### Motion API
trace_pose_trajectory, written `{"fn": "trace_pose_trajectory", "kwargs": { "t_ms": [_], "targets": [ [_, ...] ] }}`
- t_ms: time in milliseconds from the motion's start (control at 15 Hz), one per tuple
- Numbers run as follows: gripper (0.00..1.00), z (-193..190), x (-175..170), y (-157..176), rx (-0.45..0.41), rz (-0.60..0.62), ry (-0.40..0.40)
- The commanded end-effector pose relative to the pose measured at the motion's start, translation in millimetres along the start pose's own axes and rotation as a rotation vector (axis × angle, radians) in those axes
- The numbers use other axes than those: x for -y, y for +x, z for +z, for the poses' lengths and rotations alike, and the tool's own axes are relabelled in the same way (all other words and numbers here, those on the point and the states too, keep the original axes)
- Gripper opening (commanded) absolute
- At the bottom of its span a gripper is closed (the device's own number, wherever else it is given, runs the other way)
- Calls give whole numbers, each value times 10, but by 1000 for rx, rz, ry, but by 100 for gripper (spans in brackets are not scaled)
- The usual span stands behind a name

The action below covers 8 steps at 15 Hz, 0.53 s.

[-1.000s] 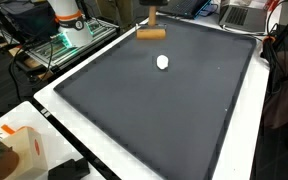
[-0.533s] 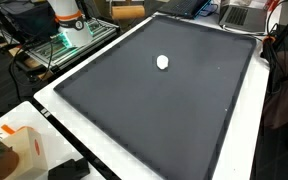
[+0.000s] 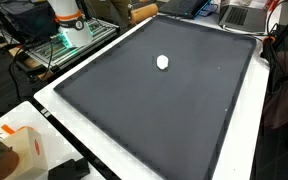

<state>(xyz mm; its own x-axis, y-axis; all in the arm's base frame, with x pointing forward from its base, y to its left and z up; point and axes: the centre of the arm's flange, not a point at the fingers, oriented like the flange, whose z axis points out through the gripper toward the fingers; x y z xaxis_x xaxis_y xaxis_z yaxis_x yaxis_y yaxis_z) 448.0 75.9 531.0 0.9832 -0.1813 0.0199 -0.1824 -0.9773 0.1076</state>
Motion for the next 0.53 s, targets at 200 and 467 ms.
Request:
{"fn": "trace_pose_trajectory", "kwargs": {
  "t_ms": [200,467],
  "targets": [
    [23,-276,-293,-350,-13,-352,125],
    [48,-285,-245,-243,-20,-376,112]
  ]
}}
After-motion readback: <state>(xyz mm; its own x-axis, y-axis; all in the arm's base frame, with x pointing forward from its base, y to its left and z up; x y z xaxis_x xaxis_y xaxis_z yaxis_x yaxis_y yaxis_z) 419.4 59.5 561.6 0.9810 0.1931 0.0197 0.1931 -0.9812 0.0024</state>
